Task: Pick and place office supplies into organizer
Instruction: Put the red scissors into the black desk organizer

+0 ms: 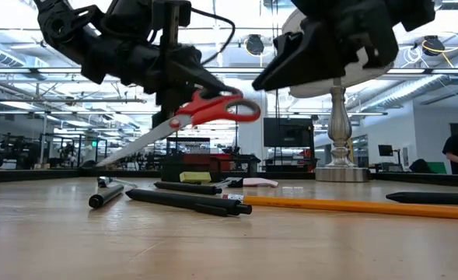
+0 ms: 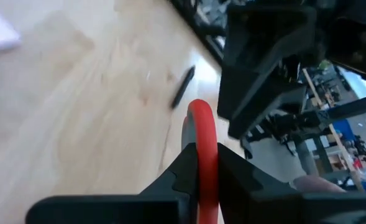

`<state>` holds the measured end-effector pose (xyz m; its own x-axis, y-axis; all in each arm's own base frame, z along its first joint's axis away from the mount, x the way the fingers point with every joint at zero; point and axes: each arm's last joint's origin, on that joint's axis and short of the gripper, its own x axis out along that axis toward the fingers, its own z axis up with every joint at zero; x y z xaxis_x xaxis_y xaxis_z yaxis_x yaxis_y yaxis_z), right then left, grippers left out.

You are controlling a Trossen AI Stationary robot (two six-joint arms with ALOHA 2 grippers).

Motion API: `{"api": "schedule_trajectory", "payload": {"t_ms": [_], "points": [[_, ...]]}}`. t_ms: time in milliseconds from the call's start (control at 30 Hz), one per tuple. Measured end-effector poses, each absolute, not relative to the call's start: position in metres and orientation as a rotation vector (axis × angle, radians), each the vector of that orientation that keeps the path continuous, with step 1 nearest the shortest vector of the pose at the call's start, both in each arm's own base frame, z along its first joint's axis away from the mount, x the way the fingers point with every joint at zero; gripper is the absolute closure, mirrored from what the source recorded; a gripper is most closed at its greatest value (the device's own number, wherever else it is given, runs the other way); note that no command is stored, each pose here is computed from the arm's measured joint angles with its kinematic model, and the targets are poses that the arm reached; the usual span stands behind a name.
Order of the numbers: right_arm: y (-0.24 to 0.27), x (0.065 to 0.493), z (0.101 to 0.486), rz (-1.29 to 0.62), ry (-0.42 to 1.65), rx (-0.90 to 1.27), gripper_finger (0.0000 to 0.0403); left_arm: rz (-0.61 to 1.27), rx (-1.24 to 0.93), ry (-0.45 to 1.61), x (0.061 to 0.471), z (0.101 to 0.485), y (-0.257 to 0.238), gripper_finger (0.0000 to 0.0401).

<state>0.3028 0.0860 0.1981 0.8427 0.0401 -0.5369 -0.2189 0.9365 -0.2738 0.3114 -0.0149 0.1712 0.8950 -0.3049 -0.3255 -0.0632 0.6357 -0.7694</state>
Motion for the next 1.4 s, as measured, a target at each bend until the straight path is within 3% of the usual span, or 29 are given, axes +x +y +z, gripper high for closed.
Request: {"api": "schedule_trajectory", "payload": {"t_ms": [267,700,967,1267,1400], "points": [[0.086,0.299,0.205,0.124,0.549,-0.167,0.0238,-0.080,-0.693,0.364,0.296,0.202,-0.001,0.0366],[0.102,0.298,0.211,0.165,0.476,-0.145,0.0242,0.196,-0.437,0.140,0.259,0.257,0.043,0.0366],[0.103,0.298,0.210,0.168,0.480,-0.149,0.0247,0.409,-0.312,0.061,0.249,0.266,0.070,0.0356],[0.102,0.296,0.207,0.169,0.491,-0.152,0.0247,0.527,-0.187,-0.076,0.240,0.281,0.098,0.0367],[0.101,0.292,0.199,0.168,0.512,-0.156,0.0248,0.625,-0.144,-0.098,0.234,0.282,0.113,0.0350]]}}
